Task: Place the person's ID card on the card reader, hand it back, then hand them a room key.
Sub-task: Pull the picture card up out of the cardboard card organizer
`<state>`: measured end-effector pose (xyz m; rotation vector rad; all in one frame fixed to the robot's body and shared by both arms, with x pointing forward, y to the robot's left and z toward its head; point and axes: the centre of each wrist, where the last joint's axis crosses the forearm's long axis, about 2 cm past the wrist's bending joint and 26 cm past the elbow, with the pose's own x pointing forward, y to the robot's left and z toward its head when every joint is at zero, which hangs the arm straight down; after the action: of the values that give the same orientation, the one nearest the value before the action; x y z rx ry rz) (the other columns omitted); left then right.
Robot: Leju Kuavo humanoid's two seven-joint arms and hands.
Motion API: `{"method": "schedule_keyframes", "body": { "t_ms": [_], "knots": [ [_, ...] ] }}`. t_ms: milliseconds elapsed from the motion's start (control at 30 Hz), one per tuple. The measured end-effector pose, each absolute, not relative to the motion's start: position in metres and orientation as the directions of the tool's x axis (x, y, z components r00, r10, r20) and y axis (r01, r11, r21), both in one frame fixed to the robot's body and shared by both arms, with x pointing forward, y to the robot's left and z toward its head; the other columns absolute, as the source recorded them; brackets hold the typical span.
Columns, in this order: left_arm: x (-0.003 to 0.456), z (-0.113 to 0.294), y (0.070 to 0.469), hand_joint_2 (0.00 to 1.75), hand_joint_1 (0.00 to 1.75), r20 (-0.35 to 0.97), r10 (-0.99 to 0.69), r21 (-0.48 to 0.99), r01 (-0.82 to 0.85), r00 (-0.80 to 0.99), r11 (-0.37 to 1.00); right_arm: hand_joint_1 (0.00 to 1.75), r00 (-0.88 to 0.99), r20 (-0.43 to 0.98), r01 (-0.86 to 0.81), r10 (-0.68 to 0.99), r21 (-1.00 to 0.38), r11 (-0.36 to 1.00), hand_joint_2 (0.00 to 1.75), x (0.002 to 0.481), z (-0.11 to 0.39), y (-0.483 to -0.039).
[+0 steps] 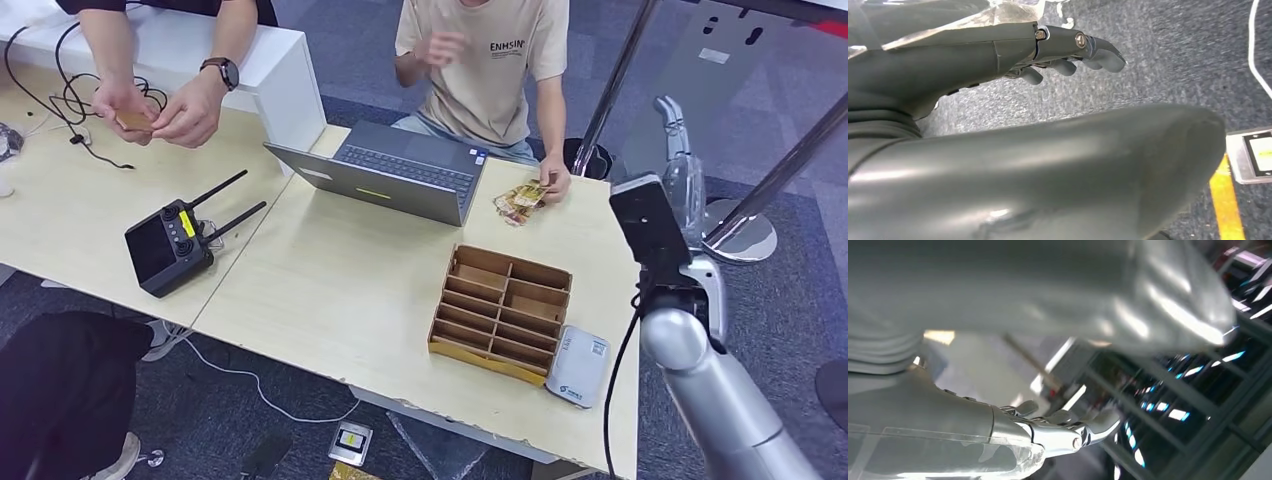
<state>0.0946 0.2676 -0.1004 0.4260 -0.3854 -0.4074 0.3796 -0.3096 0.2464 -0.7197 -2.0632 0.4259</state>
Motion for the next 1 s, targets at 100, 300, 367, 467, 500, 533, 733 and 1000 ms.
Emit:
{"method": "schedule_keyframes", "body": {
  "t_ms": [100,300,367,467,500,533,733,1000],
  "knots": [
    [0.086,-0.102,0.271,0.00,0.00,0.263,-0.449,0.468,0.294,0.854,0.834,0.00,-0.486,0.665,0.290,0.567,-0.489,0.823,0.00,0.357,0.242,-0.298],
    [0.077,-0.104,0.279,1.75,0.00,0.232,-0.447,0.474,0.300,0.864,0.827,0.00,-0.558,0.697,0.203,0.450,-0.411,0.889,0.00,0.311,0.239,-0.277],
    [0.076,-0.104,0.282,1.75,0.00,0.222,-0.449,0.478,0.305,0.866,0.824,0.00,-0.576,0.718,0.157,0.391,-0.373,0.915,0.00,0.296,0.239,-0.271],
    [0.076,-0.105,0.285,1.75,0.00,0.216,-0.455,0.483,0.311,0.864,0.819,0.00,-0.608,0.743,0.081,0.278,-0.290,0.954,0.00,0.278,0.242,-0.264],
    [0.076,-0.105,0.285,1.75,0.00,0.215,-0.456,0.484,0.312,0.864,0.817,0.00,-0.618,0.749,0.059,0.241,-0.262,0.963,0.00,0.272,0.243,-0.263],
    [0.076,-0.105,0.286,1.75,0.00,0.214,-0.457,0.486,0.312,0.863,0.816,0.00,-0.625,0.752,0.038,0.209,-0.238,0.971,0.00,0.267,0.244,-0.261],
    [0.076,-0.105,0.288,1.75,0.00,0.204,-0.458,0.494,0.313,0.865,0.811,0.00,-0.643,0.760,-0.032,0.094,-0.149,0.988,1.75,0.245,0.248,-0.257],
    [0.076,-0.105,0.289,1.75,0.00,0.199,-0.460,0.496,0.316,0.865,0.809,0.00,-0.648,0.760,-0.061,0.045,-0.111,0.992,1.75,0.233,0.249,-0.256]
  ]
}}
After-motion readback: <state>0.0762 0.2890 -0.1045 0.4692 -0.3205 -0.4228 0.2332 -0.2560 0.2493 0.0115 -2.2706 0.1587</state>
